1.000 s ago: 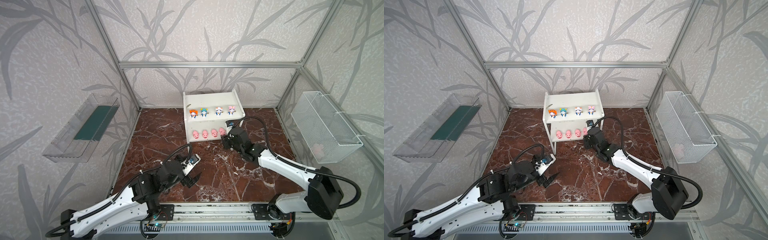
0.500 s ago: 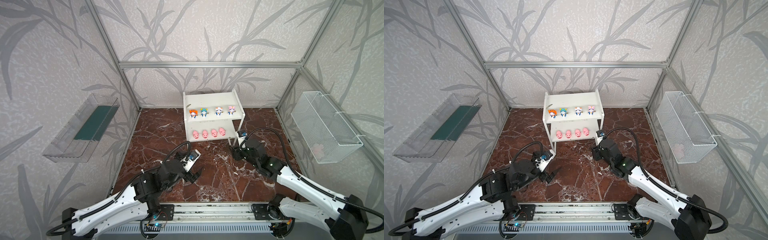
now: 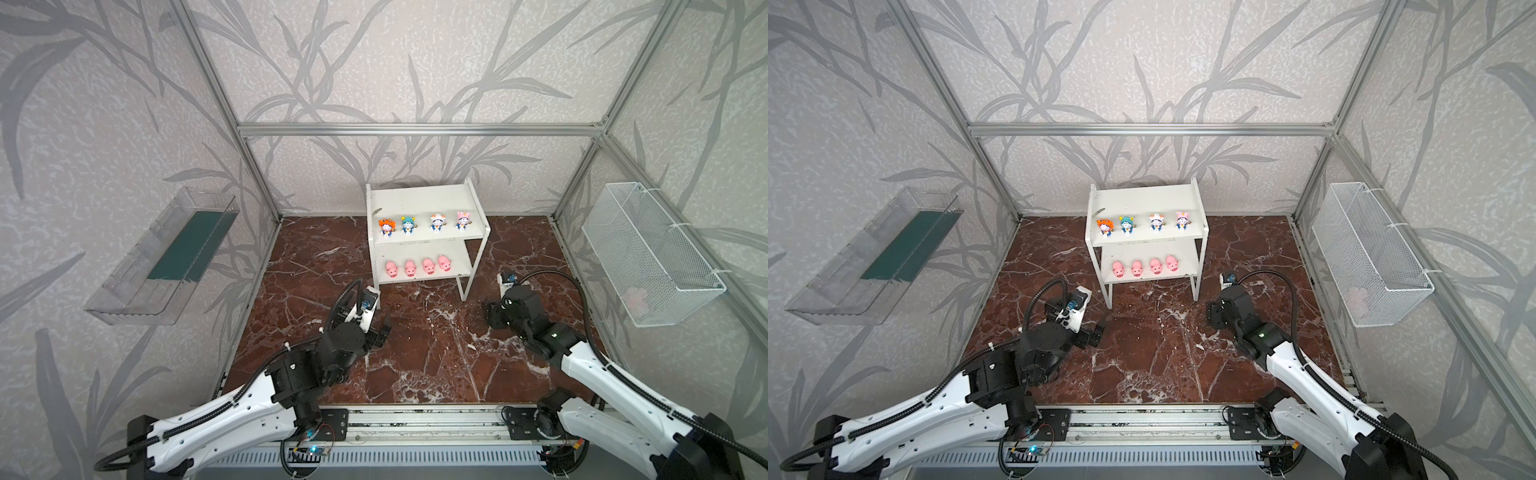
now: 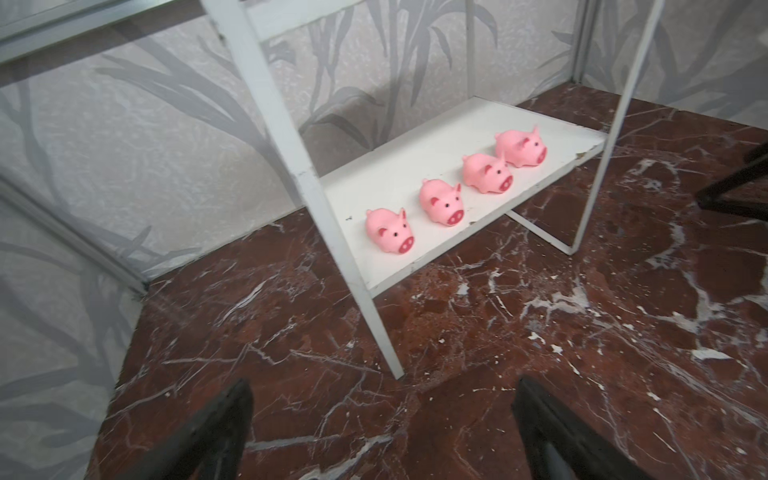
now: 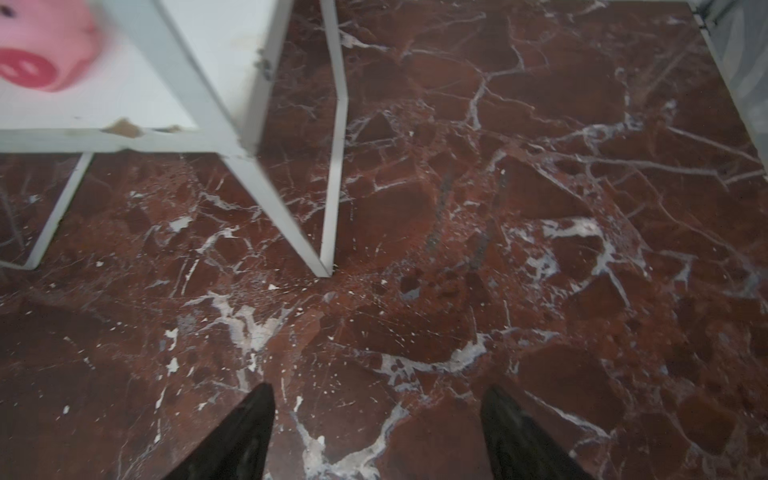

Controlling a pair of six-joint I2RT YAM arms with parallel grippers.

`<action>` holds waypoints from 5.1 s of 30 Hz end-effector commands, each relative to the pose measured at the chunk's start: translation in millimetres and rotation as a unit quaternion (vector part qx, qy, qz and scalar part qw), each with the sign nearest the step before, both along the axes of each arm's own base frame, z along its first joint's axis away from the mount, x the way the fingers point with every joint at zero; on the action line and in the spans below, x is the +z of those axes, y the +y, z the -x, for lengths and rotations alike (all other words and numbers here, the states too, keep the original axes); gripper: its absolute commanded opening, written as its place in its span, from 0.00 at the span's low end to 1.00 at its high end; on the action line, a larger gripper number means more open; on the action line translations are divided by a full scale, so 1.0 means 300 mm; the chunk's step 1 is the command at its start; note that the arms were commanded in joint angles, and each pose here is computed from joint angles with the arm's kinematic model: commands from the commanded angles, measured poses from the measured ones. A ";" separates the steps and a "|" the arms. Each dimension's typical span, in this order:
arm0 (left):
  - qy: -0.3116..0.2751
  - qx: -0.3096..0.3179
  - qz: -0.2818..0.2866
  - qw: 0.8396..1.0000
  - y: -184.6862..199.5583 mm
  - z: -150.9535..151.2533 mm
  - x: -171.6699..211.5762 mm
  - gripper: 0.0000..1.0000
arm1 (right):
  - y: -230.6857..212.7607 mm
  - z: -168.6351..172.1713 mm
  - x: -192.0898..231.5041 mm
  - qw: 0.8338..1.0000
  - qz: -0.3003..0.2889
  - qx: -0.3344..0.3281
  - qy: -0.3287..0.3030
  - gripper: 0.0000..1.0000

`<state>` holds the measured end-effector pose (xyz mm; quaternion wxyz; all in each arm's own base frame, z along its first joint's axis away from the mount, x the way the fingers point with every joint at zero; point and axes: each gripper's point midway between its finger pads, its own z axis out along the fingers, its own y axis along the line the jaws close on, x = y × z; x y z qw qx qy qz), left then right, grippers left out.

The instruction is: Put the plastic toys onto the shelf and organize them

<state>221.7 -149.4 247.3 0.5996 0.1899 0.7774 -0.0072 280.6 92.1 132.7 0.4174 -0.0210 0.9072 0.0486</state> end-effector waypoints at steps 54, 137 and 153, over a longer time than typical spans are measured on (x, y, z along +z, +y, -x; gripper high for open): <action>0.003 0.275 0.014 0.961 0.555 -0.548 -0.423 0.99 | -0.251 -0.408 -0.097 0.977 0.115 -0.078 -0.164 0.91; 0.000 0.313 0.078 0.947 0.668 -0.561 -0.495 0.99 | -0.129 -0.399 -0.129 0.985 0.071 0.055 -0.144 0.99; 0.000 0.314 0.078 0.946 0.670 -0.561 -0.495 0.99 | 0.047 -0.536 -0.449 0.947 0.167 0.190 0.197 0.99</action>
